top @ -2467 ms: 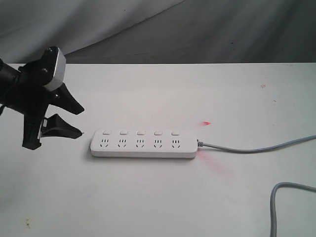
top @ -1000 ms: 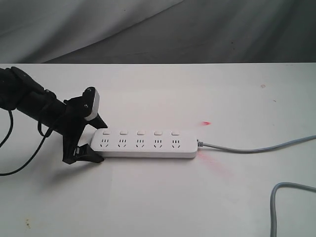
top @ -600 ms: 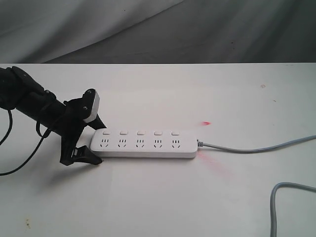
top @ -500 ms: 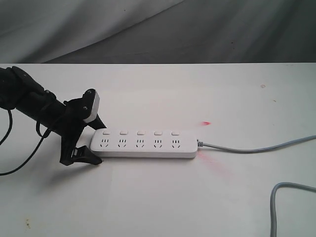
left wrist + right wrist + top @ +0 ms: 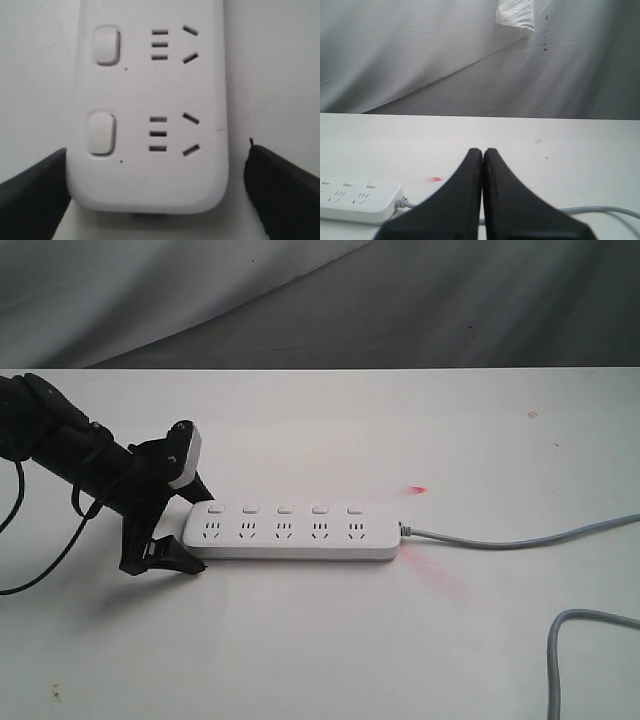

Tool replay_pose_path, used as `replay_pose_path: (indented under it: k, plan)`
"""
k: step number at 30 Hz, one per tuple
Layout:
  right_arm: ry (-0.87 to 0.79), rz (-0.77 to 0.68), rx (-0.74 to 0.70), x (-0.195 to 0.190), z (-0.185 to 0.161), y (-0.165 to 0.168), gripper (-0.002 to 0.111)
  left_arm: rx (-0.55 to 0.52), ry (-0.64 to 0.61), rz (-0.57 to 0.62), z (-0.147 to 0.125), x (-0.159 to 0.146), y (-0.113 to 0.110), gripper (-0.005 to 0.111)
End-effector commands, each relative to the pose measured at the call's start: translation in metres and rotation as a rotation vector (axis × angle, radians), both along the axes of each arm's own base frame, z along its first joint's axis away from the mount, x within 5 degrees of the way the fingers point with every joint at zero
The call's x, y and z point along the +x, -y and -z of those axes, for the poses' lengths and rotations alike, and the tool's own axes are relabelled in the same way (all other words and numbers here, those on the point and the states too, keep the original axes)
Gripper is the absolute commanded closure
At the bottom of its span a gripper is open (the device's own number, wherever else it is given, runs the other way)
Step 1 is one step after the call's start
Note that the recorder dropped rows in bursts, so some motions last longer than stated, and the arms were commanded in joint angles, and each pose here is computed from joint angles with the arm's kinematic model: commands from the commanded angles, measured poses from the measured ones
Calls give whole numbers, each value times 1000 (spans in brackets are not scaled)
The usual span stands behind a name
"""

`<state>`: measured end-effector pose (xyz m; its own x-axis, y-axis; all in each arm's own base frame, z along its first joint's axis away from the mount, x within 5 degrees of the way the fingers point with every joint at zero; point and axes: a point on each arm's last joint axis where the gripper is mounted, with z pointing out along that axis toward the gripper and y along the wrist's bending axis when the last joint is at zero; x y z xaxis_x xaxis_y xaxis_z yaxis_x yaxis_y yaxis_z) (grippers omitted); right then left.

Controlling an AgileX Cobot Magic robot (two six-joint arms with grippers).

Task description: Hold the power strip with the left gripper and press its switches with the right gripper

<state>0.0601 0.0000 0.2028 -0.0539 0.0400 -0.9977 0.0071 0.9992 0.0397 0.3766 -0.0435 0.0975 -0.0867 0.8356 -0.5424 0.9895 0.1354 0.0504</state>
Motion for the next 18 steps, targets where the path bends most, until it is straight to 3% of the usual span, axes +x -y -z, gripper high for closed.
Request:
replay_pose_path:
  k: [1,12,18]
  plan:
    - [4,7,-3,0,1,0,108,35,11,-4,1,1,-6,21]
    - [4,7,-3,0,1,0,108,52,28,-13,2,2,-8,21]
    - [4,7,-3,0,1,0,108,69,26,3,3,1,-9,29]
